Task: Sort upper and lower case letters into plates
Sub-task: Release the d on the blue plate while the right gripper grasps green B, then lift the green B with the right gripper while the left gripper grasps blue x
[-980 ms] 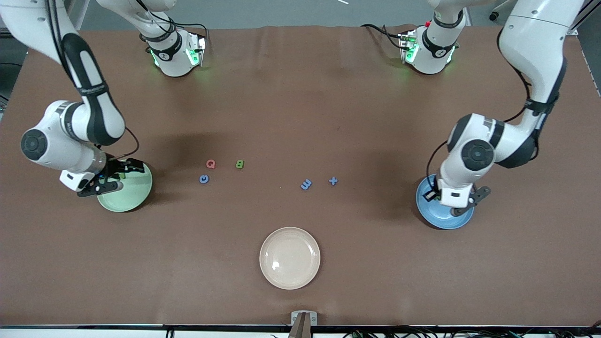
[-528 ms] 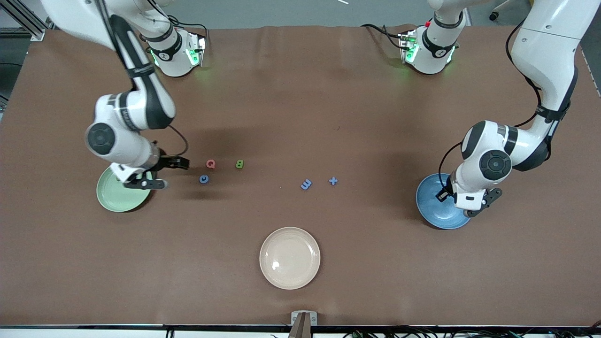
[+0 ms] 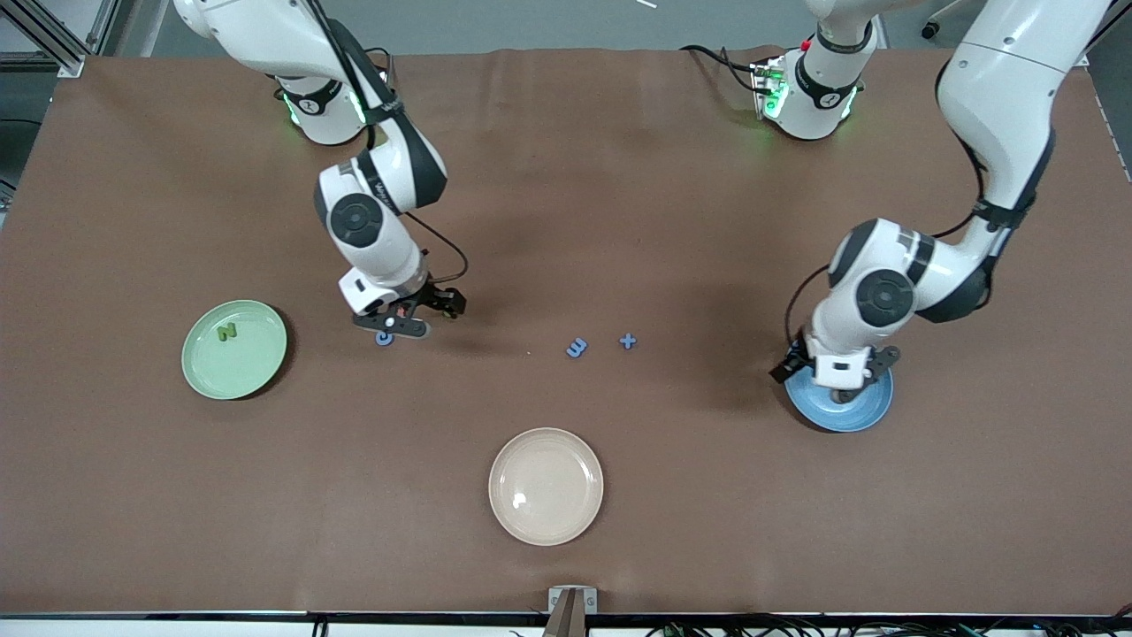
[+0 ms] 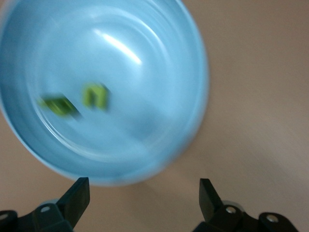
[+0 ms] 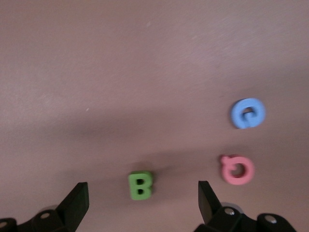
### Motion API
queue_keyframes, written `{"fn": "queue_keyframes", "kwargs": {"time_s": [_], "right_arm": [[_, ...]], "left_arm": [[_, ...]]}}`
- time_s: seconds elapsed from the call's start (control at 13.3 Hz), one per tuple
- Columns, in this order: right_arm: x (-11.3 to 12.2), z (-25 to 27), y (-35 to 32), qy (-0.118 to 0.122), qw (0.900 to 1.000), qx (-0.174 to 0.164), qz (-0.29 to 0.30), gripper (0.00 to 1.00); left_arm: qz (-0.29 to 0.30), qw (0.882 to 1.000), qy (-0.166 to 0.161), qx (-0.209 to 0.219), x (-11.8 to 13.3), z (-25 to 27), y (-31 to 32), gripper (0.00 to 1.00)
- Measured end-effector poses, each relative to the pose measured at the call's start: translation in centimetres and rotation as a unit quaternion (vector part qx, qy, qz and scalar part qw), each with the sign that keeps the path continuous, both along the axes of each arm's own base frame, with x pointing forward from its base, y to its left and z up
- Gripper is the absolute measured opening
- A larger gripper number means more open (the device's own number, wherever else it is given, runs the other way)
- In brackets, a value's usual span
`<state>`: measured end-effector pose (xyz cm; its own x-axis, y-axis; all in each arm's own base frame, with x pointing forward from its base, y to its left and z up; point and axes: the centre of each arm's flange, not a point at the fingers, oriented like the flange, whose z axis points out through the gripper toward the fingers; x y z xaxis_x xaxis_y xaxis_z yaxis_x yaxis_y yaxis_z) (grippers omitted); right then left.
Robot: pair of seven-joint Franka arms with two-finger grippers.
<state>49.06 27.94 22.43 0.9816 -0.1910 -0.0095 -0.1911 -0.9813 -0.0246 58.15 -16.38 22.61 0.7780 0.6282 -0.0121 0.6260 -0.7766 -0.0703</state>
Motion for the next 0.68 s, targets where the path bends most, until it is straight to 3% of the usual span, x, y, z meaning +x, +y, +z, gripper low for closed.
{"fn": "queue_keyframes", "kwargs": {"time_s": [0.3, 0.38, 0.45, 0.6, 0.68], "right_arm": [[-0.2, -2.3, 0.3, -0.001, 1.0, -0.004, 0.002, 0.96], [-0.3, -2.6, 0.4, 0.001, 1.0, -0.005, 0.003, 0.88], [-0.4, -2.9, 0.5, 0.002, 1.0, -0.007, 0.005, 0.88], [-0.7, -3.8, 0.8, 0.006, 1.0, -0.01, 0.009, 0.71], [-0.9, -4.2, 0.9, 0.007, 1.0, -0.012, 0.01, 0.71]], "left_arm": [[0.01, 1.0, -0.016, -0.009, -2.3, 0.7, -10.6, 1.0], [0.02, 0.999, -0.019, -0.016, -2.8, 0.7, -13.6, 0.99], [0.03, 0.999, -0.021, -0.023, -3.2, 0.5, -16.5, 0.97], [0.039, 0.999, -0.017, -0.033, -4.0, -0.7, -20.8, 0.93], [0.042, 0.998, -0.015, -0.033, -4.4, -1.5, -22.2, 0.93]]}}
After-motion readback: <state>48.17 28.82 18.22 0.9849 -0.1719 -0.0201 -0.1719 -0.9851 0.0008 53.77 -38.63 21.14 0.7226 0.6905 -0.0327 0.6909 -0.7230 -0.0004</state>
